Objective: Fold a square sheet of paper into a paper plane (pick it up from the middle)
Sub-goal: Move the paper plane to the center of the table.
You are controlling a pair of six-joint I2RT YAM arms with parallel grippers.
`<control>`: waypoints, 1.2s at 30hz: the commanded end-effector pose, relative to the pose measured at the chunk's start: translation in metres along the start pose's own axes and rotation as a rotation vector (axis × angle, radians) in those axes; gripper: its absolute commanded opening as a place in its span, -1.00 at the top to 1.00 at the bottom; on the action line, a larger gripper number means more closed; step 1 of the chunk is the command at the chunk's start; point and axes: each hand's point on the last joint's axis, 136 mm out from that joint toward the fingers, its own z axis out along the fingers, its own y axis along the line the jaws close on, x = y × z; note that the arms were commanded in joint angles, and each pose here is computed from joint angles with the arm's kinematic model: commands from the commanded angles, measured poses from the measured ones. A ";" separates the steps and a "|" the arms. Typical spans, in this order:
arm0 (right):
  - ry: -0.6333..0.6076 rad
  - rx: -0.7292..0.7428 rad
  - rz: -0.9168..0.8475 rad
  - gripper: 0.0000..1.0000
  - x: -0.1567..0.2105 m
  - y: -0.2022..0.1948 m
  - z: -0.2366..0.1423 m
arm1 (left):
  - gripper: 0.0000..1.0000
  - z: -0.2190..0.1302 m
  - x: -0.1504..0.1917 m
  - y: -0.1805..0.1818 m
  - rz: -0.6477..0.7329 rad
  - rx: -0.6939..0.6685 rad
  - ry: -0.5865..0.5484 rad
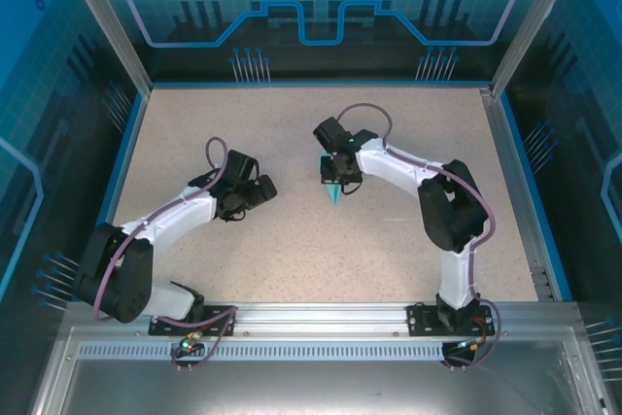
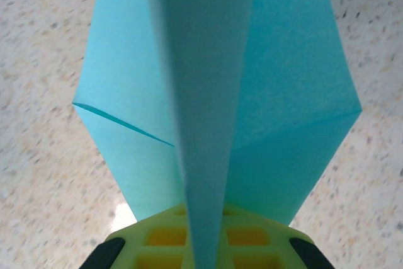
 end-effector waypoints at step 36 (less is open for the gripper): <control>-0.126 -0.049 0.000 -0.18 -0.059 -0.007 -0.073 | -0.97 -0.042 -0.057 -0.010 0.041 -0.033 -0.174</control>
